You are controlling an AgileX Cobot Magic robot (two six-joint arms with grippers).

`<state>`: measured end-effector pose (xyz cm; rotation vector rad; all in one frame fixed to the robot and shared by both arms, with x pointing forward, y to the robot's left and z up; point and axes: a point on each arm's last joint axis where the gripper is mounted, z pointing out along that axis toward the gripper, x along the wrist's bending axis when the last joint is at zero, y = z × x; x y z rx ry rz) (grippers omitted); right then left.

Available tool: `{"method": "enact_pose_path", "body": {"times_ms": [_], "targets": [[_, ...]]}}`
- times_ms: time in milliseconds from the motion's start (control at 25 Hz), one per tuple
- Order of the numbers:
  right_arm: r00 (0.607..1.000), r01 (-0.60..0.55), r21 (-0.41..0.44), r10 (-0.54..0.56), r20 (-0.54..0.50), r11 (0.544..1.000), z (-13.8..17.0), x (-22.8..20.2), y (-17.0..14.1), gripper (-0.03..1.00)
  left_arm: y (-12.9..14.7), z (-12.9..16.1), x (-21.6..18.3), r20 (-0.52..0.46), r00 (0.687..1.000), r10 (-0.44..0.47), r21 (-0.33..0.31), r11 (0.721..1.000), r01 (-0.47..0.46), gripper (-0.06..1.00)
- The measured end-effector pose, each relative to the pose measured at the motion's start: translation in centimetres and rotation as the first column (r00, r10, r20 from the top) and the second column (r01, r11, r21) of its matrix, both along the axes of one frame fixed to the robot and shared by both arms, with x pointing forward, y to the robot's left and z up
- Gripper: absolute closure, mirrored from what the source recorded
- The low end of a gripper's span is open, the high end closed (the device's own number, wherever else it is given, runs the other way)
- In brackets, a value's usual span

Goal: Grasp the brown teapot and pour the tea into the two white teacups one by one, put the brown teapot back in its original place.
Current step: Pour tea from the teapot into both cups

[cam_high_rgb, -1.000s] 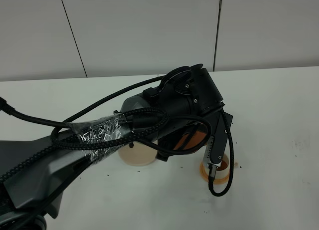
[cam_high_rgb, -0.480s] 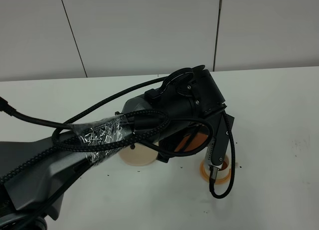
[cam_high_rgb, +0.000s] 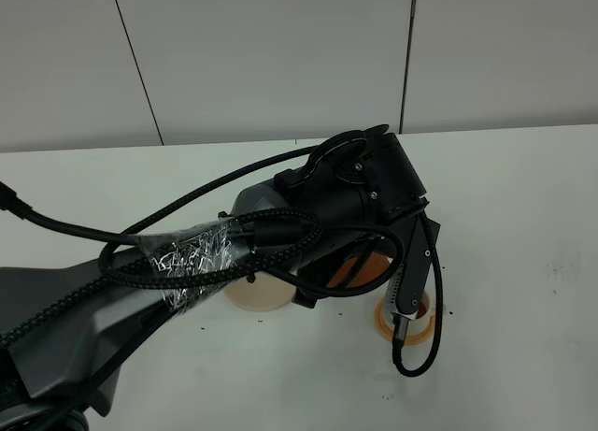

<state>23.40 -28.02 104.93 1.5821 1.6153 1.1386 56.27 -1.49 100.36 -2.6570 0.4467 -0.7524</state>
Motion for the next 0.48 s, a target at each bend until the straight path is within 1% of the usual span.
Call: {"method": "enact_pose_path", "body": {"times_ms": [480], "targets": [[1.000, 0.000, 0.000, 0.000, 0.000, 1.000, 0.00, 0.00, 0.00, 0.73, 0.06, 0.00, -0.03, -0.003, 1.000, 0.004, 0.005, 1.000, -0.004, 0.77]]}}
